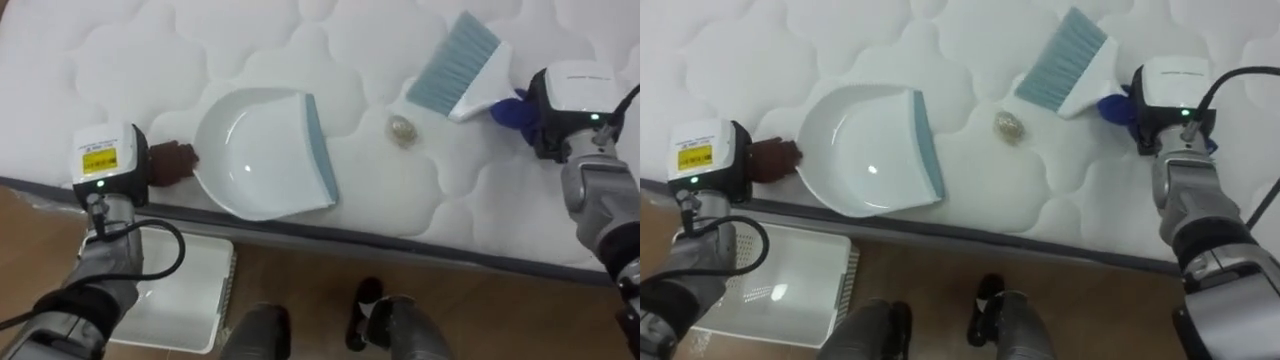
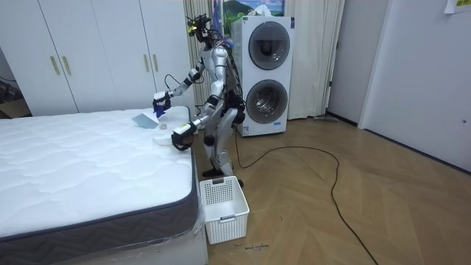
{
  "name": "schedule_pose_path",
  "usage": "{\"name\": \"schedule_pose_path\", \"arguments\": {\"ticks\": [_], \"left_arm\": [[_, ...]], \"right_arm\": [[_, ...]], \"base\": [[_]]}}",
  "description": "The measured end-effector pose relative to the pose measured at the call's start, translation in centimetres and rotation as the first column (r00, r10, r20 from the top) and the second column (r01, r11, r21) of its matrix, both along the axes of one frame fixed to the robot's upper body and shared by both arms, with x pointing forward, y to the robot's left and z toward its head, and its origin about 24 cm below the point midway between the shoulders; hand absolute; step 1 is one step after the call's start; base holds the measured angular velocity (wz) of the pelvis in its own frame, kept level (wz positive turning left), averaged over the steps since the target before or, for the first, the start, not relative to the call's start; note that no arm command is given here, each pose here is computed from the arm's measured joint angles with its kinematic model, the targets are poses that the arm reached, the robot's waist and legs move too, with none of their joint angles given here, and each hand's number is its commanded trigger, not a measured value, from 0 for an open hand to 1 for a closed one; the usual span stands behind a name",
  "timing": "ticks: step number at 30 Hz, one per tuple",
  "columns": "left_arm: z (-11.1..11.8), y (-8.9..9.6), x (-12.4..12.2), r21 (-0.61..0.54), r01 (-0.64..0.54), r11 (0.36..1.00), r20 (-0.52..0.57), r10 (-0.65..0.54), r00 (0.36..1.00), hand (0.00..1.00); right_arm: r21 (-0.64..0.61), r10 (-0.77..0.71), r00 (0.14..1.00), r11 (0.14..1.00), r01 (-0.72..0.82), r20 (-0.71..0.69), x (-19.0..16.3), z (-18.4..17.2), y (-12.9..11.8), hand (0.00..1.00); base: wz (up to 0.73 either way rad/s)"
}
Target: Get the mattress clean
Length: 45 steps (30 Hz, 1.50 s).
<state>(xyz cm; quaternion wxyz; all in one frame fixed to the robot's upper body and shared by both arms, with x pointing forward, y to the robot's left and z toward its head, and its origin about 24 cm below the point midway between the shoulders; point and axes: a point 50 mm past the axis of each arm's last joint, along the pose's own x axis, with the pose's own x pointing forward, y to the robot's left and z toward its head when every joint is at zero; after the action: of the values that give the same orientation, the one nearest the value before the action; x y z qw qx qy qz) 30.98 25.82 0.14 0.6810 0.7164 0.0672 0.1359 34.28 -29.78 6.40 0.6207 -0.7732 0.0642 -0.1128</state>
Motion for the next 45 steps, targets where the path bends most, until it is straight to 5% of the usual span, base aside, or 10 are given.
{"name": "schedule_pose_path", "arguments": {"ticks": [14, 26, 45], "left_arm": [[2.2, 1.6, 0.6, 0.131, 0.008, 0.991, 0.039, -0.013, 0.999, 1.00], [2.1, 1.5, 0.6, 0.148, 0.009, 0.989, 0.005, -0.010, 1.000, 1.00], [1.7, 1.7, 0.6, 0.092, 0.044, 0.995, -0.083, -0.036, 0.996, 1.00]], "right_arm": [[-0.166, 0.066, 0.997, 0.984, -0.060, 0.029, 1.3, 2.1, 1.1, 1.00], [-0.423, 0.203, 0.979, 0.890, -0.171, 0.030, 2.4, 4.3, 2.7, 1.00], [-0.369, 0.269, 0.953, 0.879, -0.302, -0.140, 0.6, 1.3, 6.6, 1.00]], "base": [[-0.05], [0.00], [-0.04]]}}
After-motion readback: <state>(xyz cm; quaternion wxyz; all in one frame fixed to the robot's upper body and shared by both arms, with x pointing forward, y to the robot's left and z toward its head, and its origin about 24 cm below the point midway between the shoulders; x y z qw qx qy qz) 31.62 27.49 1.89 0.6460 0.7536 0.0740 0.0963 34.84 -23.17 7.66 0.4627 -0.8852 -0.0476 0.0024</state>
